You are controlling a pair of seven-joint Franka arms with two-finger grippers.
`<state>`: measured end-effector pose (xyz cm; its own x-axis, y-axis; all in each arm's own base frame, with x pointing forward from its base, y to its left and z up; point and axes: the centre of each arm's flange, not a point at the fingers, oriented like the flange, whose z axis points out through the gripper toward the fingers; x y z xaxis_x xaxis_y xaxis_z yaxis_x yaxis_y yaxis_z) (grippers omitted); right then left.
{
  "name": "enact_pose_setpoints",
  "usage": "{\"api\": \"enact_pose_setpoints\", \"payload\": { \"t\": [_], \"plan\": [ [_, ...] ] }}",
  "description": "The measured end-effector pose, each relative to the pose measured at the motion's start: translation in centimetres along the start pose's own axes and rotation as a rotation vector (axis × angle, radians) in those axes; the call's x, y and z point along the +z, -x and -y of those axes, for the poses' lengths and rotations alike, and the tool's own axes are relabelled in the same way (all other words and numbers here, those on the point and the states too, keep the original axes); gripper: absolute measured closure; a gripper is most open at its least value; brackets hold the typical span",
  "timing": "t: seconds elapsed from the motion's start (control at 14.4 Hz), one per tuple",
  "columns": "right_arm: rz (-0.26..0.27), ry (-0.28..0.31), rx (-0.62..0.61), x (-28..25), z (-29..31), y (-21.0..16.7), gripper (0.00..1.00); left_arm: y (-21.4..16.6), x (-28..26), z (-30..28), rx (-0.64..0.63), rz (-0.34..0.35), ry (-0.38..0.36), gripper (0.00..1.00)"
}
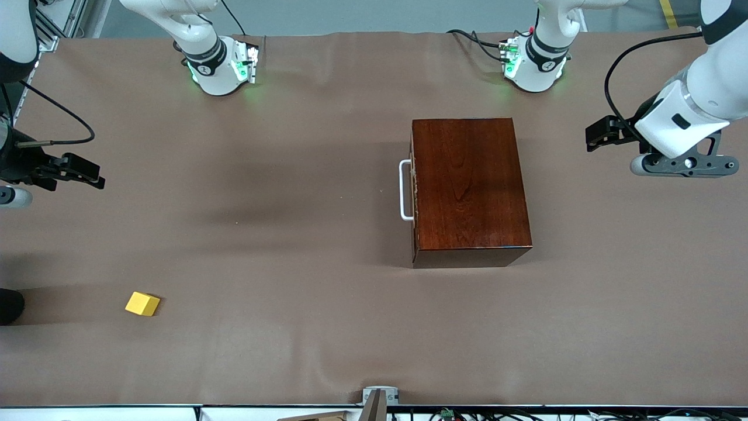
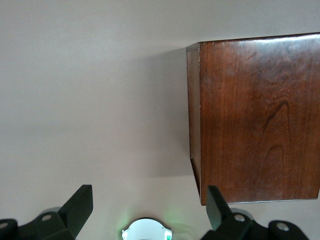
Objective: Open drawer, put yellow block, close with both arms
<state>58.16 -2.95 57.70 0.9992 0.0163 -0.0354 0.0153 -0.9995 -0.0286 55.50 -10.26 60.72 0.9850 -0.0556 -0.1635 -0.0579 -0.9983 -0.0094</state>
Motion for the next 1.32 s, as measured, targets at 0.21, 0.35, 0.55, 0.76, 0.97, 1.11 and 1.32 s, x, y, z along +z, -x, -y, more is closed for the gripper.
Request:
{"api": "enact_pose_setpoints", "payload": {
  "t": [0.21, 0.35, 0.55, 0.76, 0.97, 1.11, 1.32],
  "plan": [
    [0.000, -0.001, 0.000, 0.0, 0.0, 0.0, 0.00, -0.7, 0.5, 0.0, -0.034, -0.006, 0.003, 0.00],
    [0.000, -0.002, 0.000, 0.0, 0.0, 0.0, 0.00, -1.0, 0.7, -0.3, -0.047, -0.008, 0.005, 0.00],
    [0.000, -0.002, 0.000, 0.0, 0.0, 0.0, 0.00, -1.1, 1.0, -1.7, -0.065, -0.012, 0.003, 0.00],
    [0.000, -0.002, 0.000, 0.0, 0.0, 0.0, 0.00, -1.2, 1.2, -2.8, -0.075, -0.012, 0.001, 0.00],
    [0.000, -0.002, 0.000, 0.0, 0.0, 0.0, 0.00, -1.2, 1.4, -3.4, -0.072, -0.011, -0.001, 0.00],
    [0.000, -0.002, 0.000, 0.0, 0.0, 0.0, 0.00, -1.3, 1.5, -3.4, -0.072, -0.015, 0.000, 0.00],
    [-0.001, -0.002, 0.000, 0.0, 0.0, 0.0, 0.00, -1.4, 1.7, -5.3, -0.097, -0.028, 0.001, 0.00]
  ]
}}
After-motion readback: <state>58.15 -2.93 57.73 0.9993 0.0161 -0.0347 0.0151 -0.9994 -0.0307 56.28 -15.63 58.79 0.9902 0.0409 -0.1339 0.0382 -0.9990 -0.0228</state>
